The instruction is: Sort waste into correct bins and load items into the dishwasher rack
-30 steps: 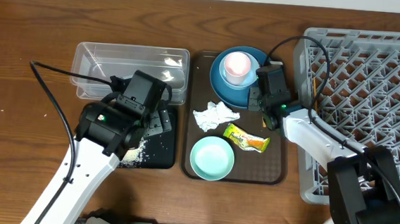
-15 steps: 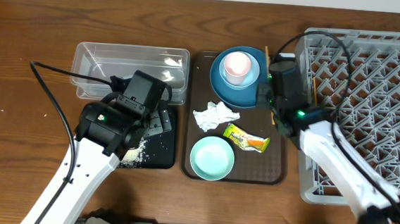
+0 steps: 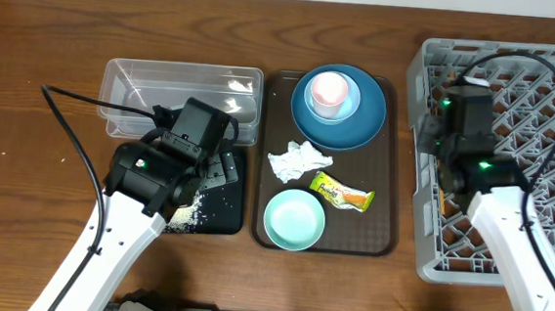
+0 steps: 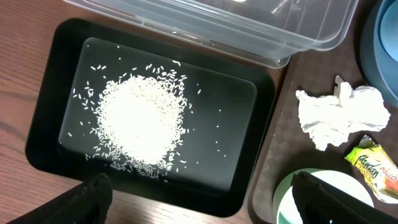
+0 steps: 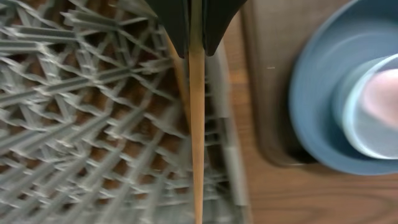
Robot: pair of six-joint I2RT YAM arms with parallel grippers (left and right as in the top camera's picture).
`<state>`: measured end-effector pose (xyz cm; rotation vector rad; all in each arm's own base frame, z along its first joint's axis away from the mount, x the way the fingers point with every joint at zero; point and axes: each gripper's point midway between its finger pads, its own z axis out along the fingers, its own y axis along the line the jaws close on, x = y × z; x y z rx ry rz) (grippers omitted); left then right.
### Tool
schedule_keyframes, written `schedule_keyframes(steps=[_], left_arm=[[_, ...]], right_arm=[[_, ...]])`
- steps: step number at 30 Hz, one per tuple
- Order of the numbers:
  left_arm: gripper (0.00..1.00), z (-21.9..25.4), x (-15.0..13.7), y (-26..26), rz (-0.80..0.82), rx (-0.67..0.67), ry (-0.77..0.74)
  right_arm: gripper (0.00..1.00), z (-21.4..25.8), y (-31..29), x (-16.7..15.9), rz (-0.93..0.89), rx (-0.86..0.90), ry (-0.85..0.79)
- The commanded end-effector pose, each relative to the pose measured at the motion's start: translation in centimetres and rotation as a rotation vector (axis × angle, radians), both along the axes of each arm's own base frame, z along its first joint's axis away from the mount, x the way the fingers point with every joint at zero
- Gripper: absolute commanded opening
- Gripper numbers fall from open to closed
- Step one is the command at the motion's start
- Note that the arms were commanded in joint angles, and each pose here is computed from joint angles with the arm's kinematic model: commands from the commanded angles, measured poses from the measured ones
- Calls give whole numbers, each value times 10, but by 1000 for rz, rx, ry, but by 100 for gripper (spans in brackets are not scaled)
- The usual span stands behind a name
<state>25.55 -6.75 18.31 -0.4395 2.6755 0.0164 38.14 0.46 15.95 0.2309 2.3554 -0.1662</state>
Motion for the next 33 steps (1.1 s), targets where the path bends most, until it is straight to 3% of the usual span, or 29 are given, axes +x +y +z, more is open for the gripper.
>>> schedule_keyframes(steps=[1, 15, 21, 22, 24, 25, 33], left_arm=[[95, 5, 3, 3, 7, 11, -16], [95, 5, 3, 3, 7, 11, -16], [95, 5, 3, 3, 7, 11, -16], [95, 5, 3, 3, 7, 11, -16], [95, 5, 3, 3, 7, 11, -16], [95, 5, 3, 3, 7, 11, -16], [95, 5, 3, 3, 7, 11, -16]], right_arm=[[1, -2, -13, 3, 23, -30, 23], [2, -46, -2, 11, 237, -93, 156], [2, -65, -1, 14, 240, -88, 195], [8, -66, -1, 14, 240, -88, 196], [31, -66, -1, 14, 240, -88, 196], [36, -66, -1, 14, 240, -88, 196], [43, -66, -1, 14, 240, -88, 197]])
